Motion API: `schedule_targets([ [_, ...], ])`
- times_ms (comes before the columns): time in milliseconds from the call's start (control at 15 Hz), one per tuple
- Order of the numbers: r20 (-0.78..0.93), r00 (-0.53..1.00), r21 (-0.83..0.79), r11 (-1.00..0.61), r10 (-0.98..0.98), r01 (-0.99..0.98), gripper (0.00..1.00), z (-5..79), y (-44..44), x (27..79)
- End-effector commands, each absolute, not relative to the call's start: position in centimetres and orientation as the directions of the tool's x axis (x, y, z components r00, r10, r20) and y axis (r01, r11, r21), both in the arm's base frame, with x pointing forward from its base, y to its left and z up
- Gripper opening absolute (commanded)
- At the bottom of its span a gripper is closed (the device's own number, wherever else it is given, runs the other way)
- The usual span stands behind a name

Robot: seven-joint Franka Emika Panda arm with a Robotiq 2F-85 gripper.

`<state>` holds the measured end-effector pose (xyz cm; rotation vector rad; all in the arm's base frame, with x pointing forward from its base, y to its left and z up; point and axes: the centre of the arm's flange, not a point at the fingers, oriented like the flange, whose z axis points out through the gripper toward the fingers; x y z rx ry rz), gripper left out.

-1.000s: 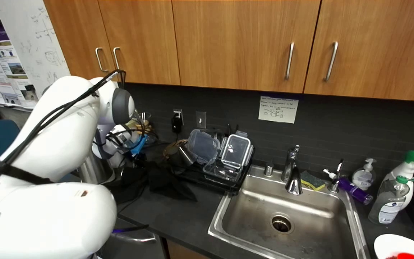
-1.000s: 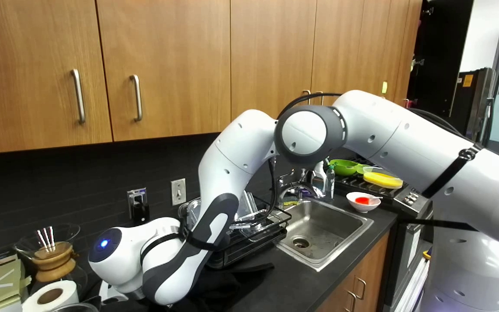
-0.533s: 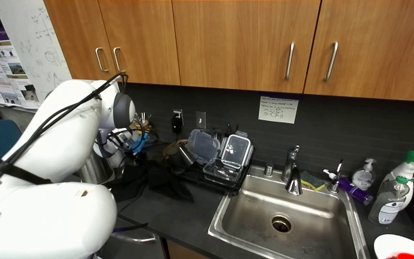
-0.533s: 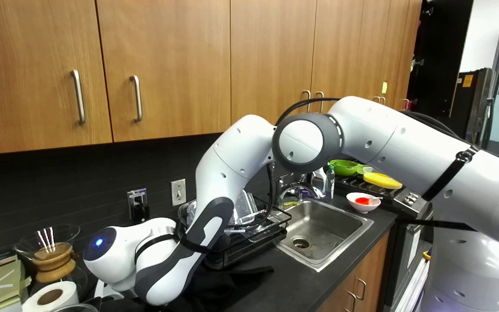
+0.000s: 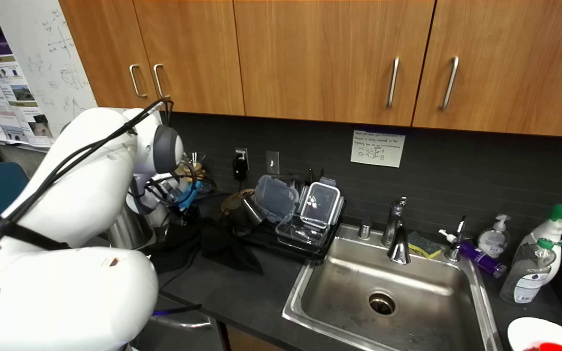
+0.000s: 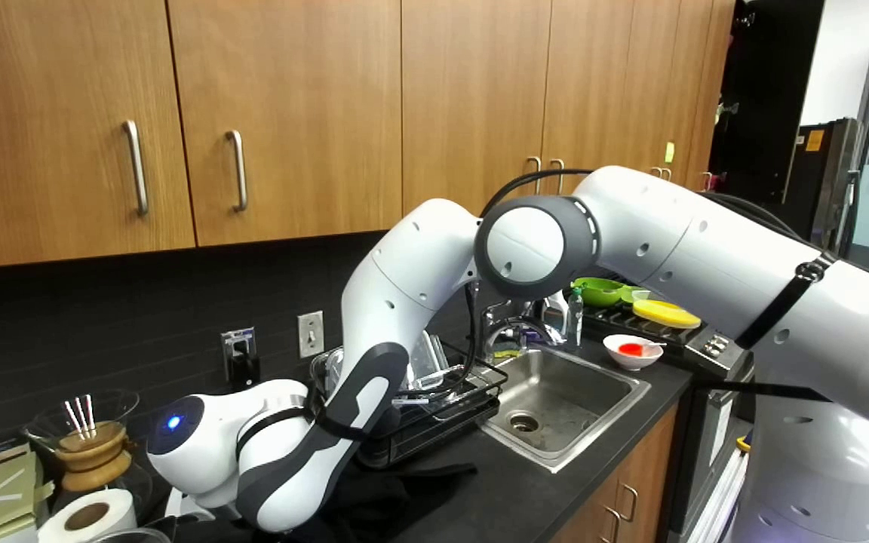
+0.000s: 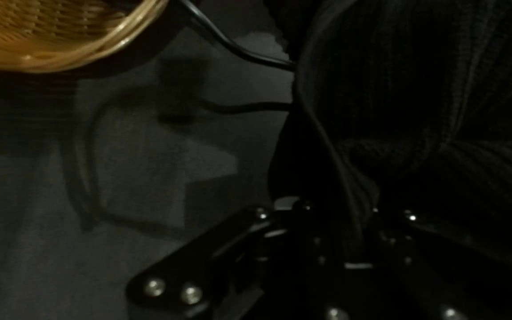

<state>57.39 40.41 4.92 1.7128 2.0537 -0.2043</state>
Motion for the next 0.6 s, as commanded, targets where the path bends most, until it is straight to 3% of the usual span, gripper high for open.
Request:
schedule_targets([
  [0,-0.394,-0.07,0.181,0.152,0.917,0.972,0.02,3.3,39.0,53.9],
  [533,-0.294,0.061,0.224,0.007,0.954,0.975,0.02,2.6,38.1,48.4],
])
